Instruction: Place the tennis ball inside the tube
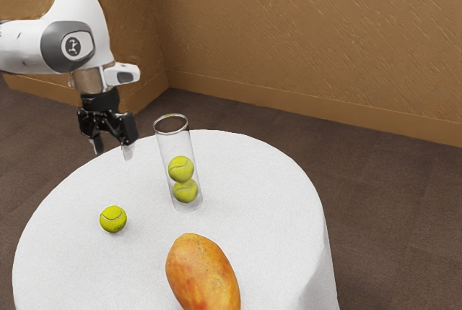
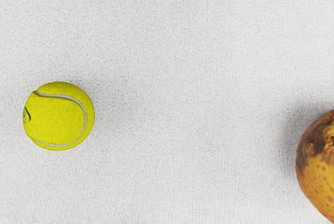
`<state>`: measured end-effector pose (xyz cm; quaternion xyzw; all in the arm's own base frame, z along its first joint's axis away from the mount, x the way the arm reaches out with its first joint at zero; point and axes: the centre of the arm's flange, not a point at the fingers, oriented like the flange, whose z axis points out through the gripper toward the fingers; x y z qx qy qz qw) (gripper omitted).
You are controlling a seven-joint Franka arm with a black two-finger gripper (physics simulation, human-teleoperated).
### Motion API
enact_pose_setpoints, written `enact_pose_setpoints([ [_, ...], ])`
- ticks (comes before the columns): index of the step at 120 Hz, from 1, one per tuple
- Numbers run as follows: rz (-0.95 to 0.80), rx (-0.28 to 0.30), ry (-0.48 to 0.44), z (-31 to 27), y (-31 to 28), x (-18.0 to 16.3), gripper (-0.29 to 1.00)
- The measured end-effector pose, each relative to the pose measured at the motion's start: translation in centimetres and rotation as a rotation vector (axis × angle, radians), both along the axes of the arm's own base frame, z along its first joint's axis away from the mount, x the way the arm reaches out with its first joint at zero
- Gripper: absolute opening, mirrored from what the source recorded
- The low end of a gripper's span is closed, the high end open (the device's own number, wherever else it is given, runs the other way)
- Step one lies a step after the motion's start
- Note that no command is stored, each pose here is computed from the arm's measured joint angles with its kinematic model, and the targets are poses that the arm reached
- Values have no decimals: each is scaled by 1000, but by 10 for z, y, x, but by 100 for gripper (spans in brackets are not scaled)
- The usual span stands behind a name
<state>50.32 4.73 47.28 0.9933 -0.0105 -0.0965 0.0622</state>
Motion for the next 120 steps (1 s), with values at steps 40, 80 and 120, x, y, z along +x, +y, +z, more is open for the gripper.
enact_pose_setpoints([
  [40, 8, 34, -36, -102, 30, -20, 69],
  [80, -27, 50, -96, -111, 32, -12, 69],
  [120, -50, 51, -123, -108, 33, -9, 69],
])
